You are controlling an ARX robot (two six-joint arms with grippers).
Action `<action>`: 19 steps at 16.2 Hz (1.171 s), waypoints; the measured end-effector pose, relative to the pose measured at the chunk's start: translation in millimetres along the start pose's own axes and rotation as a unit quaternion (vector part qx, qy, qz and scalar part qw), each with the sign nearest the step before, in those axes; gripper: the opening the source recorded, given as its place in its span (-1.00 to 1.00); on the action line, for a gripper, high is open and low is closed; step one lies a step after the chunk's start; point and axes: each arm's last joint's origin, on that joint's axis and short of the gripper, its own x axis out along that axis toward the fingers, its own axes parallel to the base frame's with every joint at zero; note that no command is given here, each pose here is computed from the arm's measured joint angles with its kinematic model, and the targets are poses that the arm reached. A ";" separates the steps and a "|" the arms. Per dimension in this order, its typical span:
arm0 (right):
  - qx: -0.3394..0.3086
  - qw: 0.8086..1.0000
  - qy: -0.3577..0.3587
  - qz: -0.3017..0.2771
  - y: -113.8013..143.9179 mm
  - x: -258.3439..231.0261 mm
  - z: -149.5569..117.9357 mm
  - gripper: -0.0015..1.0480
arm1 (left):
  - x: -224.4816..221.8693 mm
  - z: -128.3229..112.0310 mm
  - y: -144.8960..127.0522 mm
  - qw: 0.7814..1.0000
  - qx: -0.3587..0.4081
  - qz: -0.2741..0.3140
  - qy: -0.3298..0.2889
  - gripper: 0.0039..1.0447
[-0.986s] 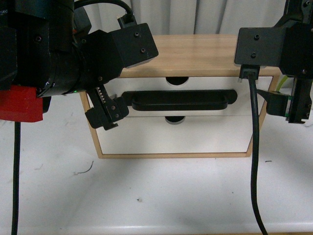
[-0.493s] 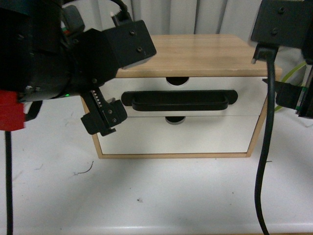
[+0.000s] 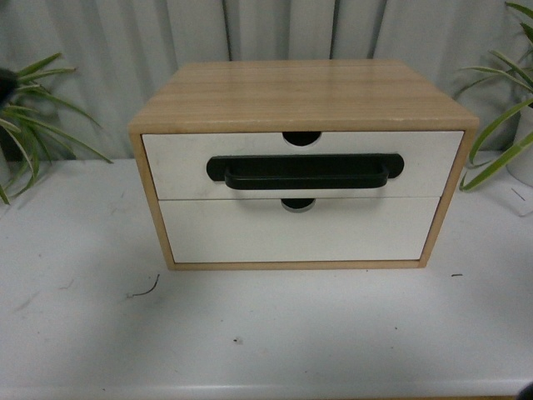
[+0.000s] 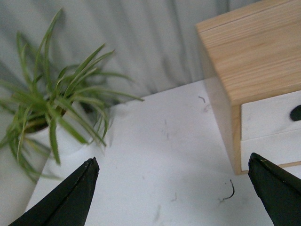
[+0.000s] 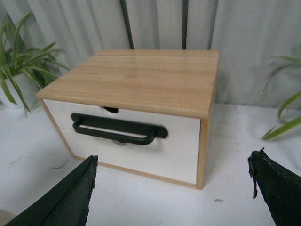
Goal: Close drawer sideways
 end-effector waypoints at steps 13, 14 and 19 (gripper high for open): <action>0.005 0.980 -0.055 -0.191 10.6 -78.5 -43.6 -0.32 | -60.9 -75.3 31.6 0.982 -0.155 -0.039 -0.105 -0.52; 0.003 0.980 -0.053 -0.189 11.1 -78.5 -47.7 -0.57 | -64.4 -77.6 31.3 0.981 -0.155 -0.037 -0.114 -0.80; 0.000 0.980 -0.056 -0.189 15.6 -89.1 -63.6 -0.96 | -70.5 -94.5 26.6 0.981 -0.157 -0.038 -0.109 -0.97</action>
